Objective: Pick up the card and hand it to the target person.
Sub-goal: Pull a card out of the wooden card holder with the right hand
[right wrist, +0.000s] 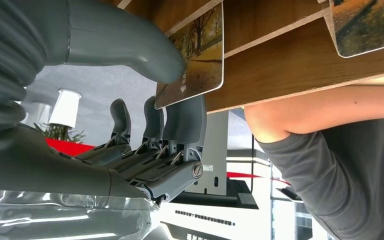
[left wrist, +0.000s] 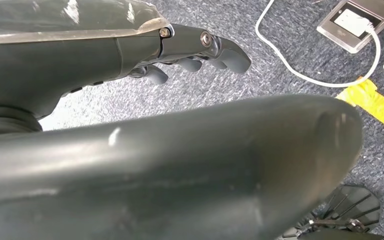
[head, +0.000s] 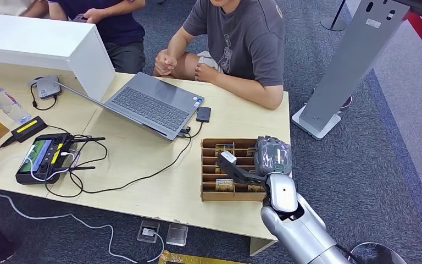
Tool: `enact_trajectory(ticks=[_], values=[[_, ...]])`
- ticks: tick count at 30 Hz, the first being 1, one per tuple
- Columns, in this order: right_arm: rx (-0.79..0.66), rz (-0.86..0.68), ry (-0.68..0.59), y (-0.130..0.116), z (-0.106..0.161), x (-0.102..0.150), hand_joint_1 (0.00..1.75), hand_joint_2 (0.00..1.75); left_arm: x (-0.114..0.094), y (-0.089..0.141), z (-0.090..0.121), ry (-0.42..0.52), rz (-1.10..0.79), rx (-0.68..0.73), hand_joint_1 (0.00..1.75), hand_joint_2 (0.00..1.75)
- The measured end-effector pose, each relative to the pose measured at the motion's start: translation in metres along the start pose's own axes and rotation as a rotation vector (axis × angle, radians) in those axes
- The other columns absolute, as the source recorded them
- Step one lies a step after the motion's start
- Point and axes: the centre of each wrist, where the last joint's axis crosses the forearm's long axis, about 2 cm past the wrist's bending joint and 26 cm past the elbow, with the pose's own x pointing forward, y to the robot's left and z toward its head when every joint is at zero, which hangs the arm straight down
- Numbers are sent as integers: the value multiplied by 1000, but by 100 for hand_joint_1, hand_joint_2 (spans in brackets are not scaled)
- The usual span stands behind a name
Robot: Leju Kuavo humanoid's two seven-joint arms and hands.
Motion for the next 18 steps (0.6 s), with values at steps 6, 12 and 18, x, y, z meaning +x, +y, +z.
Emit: enact_trajectory(ticks=[6, 12, 18], values=[[-2, 2, -3, 0, 0, 0, 117, 175, 0, 0, 0, -1, 0, 1, 0, 0], [4, 3, -8, 1, -1, 1, 167, 175, 1, 0, 0, -1, 3, 1, 0, 0], [5, 5, -15, 1, 0, 3, 161, 175, 1, -1, 0, -1, 4, 1, 0, 0]])
